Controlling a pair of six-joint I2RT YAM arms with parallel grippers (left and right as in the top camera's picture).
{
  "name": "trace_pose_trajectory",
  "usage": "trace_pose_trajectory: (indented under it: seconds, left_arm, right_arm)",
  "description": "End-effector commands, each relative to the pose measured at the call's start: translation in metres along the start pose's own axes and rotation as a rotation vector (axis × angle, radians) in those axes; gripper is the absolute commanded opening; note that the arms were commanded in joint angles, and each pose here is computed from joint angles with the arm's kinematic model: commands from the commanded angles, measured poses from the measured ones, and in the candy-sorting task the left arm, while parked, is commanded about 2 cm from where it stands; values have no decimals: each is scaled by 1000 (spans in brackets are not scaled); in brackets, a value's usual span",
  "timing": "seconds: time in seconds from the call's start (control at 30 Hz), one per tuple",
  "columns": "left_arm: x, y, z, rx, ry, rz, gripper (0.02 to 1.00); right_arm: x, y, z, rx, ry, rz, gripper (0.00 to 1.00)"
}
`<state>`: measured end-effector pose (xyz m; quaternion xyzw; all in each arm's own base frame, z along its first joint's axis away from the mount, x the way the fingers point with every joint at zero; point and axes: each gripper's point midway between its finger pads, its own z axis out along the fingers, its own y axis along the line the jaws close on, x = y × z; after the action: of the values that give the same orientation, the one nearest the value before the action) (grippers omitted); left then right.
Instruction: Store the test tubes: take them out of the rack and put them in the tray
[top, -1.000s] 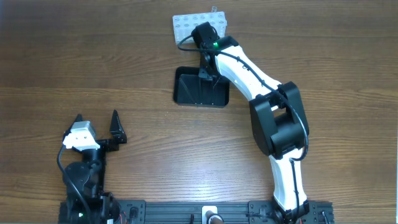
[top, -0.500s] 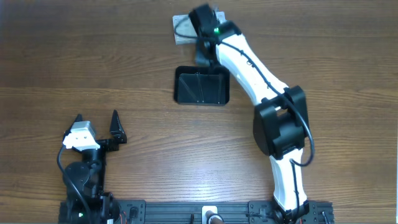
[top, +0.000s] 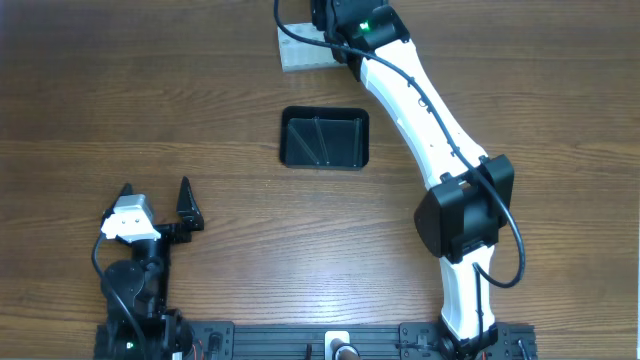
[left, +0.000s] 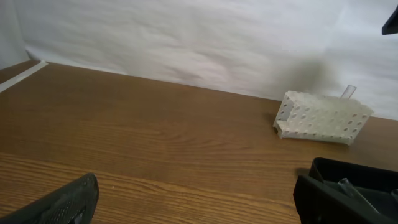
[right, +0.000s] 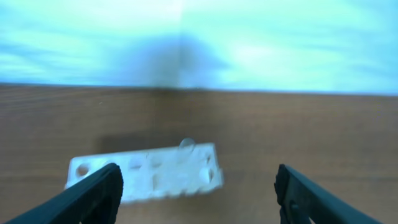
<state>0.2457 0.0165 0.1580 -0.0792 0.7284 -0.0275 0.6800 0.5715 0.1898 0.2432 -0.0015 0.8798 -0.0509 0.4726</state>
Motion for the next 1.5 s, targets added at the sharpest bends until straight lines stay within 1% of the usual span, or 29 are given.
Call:
trace_pose_trajectory:
  seconds: [0.03,0.3,0.47,0.77,1.1,1.3,1.37,1.43,1.5]
  left_arm:
    - [1,-3,0,17,2,19,996]
    - [1,-3,0,17,2,19,998]
    - [1,-3,0,17,2,19,998]
    - [2,-3,0,17,2,19,998]
    - [1,-3,0,17,2,19,998]
    - [1,-3,0,17,2,19,996]
    - [1,-3,0,17,2,19,998]
    - [1,-3,0,17,2,19,998]
    - [1,-3,0,17,2,19,996]
  right_arm:
    - [15,-7,32,67,9,-55,801]
    - [46,6,71,69,36,-68,818]
    - [56,12,85,67,37,-70,814]
    - [68,22,102,43,34,-65,783]
    - [63,28,115,32,-29,-37,768]
    - [71,31,125,32,-30,-37,741]
    - [73,31,126,33,-26,-39,706]
    - [74,31,126,33,-26,-39,595]
    - [73,31,126,33,-27,-38,542]
